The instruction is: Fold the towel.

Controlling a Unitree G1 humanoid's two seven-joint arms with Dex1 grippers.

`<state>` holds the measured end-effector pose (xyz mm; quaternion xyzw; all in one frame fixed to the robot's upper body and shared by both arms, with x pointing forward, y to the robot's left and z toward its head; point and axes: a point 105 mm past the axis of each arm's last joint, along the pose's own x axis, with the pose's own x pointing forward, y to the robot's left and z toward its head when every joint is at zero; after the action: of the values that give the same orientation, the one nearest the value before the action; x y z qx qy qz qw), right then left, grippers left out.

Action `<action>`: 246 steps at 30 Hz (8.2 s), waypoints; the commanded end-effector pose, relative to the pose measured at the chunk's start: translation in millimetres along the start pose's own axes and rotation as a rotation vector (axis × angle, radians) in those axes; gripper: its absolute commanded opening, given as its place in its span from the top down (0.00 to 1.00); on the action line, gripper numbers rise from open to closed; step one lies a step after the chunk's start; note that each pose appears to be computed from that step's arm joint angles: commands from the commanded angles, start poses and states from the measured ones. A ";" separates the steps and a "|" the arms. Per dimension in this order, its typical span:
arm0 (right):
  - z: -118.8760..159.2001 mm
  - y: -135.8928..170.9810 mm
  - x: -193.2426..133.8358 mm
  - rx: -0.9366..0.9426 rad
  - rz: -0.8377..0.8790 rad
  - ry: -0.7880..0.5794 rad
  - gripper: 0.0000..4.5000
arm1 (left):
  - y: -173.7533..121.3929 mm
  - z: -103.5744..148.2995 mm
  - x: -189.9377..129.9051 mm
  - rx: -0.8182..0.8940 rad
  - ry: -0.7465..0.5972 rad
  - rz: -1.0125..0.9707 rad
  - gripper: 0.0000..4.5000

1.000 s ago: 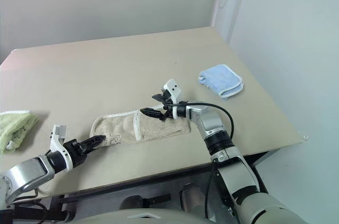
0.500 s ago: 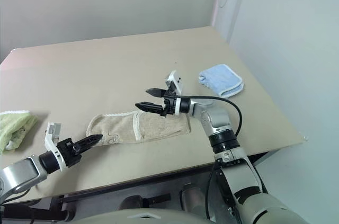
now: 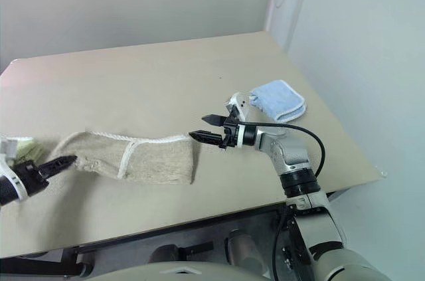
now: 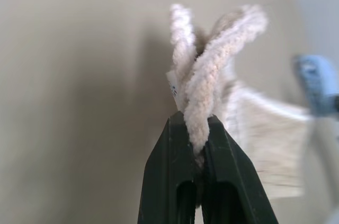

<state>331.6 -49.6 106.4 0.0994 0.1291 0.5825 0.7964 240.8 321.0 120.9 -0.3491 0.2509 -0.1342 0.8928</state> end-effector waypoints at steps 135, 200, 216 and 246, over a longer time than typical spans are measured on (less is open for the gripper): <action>4.5 -6.2 -39.4 0.228 -0.150 -0.052 0.00 | -119.0 -90.8 138.3 0.868 0.273 -0.856 0.26; -51.1 32.6 42.6 1.016 -0.042 0.305 0.36 | -89.3 -66.5 65.6 0.882 0.119 -0.580 0.25; -28.4 37.3 44.6 1.057 0.035 0.189 0.99 | -83.5 -52.0 61.7 0.850 0.055 -0.524 0.25; 126.4 -128.5 -166.0 0.841 -0.632 -0.766 0.99 | -68.6 -57.3 76.7 0.825 0.072 -0.493 0.25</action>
<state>437.6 -237.2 184.3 0.5583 0.1069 0.1501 0.8089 267.0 209.5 96.9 -0.0225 0.1353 -0.4381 0.8884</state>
